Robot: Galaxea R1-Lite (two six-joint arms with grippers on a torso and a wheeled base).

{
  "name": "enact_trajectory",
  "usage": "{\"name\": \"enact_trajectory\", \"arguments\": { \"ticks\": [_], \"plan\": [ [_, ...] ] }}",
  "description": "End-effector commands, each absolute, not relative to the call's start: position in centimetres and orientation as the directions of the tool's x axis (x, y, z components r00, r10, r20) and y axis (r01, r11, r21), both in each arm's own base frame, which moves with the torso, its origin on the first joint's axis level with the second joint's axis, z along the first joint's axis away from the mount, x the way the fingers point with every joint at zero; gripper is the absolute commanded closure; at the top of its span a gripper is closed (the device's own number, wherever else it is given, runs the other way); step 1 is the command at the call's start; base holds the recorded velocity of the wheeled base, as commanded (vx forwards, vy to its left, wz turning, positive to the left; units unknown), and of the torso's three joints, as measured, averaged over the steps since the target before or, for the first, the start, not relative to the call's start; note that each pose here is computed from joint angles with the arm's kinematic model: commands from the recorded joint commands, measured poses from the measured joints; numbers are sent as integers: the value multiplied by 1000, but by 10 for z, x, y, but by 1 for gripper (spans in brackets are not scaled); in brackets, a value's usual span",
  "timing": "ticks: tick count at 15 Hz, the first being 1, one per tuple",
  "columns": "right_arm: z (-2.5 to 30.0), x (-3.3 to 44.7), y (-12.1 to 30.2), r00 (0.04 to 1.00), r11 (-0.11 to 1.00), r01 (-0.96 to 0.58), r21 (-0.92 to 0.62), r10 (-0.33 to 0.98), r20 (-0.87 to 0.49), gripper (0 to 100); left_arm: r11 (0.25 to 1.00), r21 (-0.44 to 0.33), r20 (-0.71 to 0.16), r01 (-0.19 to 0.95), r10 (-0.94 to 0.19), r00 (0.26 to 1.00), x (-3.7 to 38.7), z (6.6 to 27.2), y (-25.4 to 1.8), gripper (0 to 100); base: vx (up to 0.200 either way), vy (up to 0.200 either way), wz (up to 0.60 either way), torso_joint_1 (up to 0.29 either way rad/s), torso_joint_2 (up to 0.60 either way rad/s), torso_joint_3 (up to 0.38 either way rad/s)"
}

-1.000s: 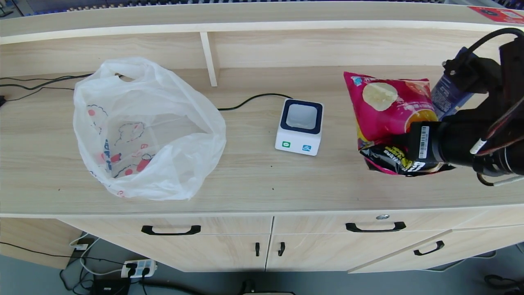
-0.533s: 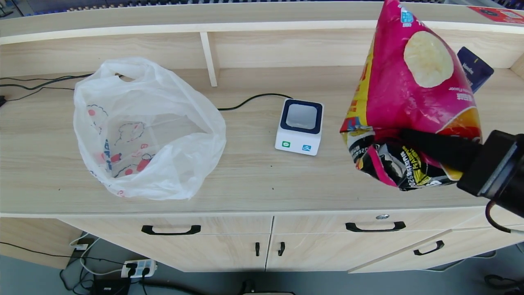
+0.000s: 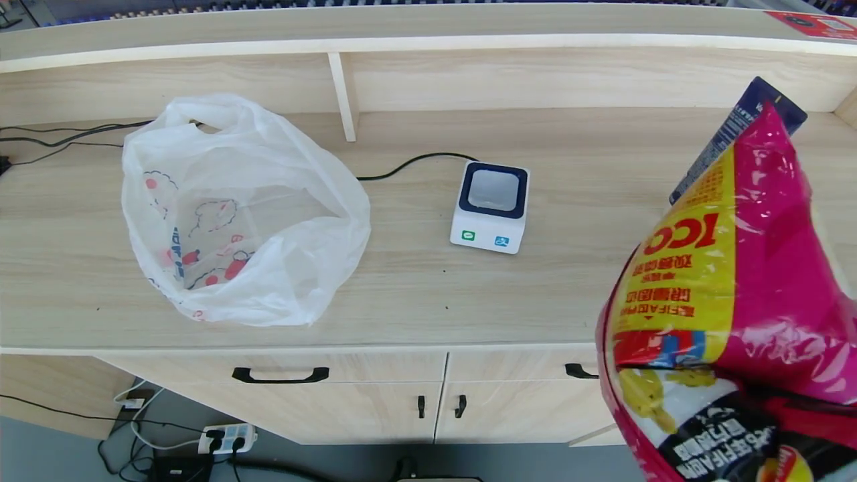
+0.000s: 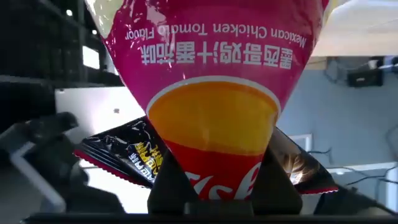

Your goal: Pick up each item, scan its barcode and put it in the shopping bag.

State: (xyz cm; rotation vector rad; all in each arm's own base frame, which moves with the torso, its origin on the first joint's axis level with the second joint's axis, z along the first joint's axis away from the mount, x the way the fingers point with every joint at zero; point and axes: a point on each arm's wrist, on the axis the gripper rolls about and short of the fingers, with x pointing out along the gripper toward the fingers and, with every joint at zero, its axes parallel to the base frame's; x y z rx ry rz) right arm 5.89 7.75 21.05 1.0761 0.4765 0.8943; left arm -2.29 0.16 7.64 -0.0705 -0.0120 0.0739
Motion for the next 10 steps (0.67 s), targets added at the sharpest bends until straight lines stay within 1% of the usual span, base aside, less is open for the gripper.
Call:
{"name": "enact_trajectory", "arguments": {
  "ticks": [1,2,3,4,5,6,9,10],
  "plan": [
    [206,30,46,439,-94,-341,935,864,246,100,995,-71,9,-74,75,997,-23,76,2,0,0,0,0,0,0,0],
    [199,27,43,400,-123,-308,944,883,246,100,995,-71,9,-74,75,997,-23,76,2,0,0,0,0,0,0,0],
    [193,27,44,375,-150,-212,966,900,222,100,995,-71,9,-74,75,997,-23,76,2,0,0,0,0,0,0,0],
    [191,27,44,376,-198,-112,974,898,226,100,995,-71,9,-74,75,997,-23,76,2,0,0,0,0,0,0,0],
    [193,25,41,371,-278,-48,959,887,275,100,995,-71,9,-74,75,997,-23,76,2,0,0,0,0,0,0,0],
    [194,24,40,364,-326,-11,945,879,308,100,995,-71,9,-74,75,997,-23,76,2,0,0,0,0,0,0,0],
    [198,26,43,355,-367,70,928,878,320,100,995,-71,9,-74,75,997,-23,76,2,0,0,0,0,0,0,0],
    [199,28,46,352,-382,137,914,881,316,100,995,-71,9,-74,75,997,-23,76,2,0,0,0,0,0,0,0]
  ]
}}
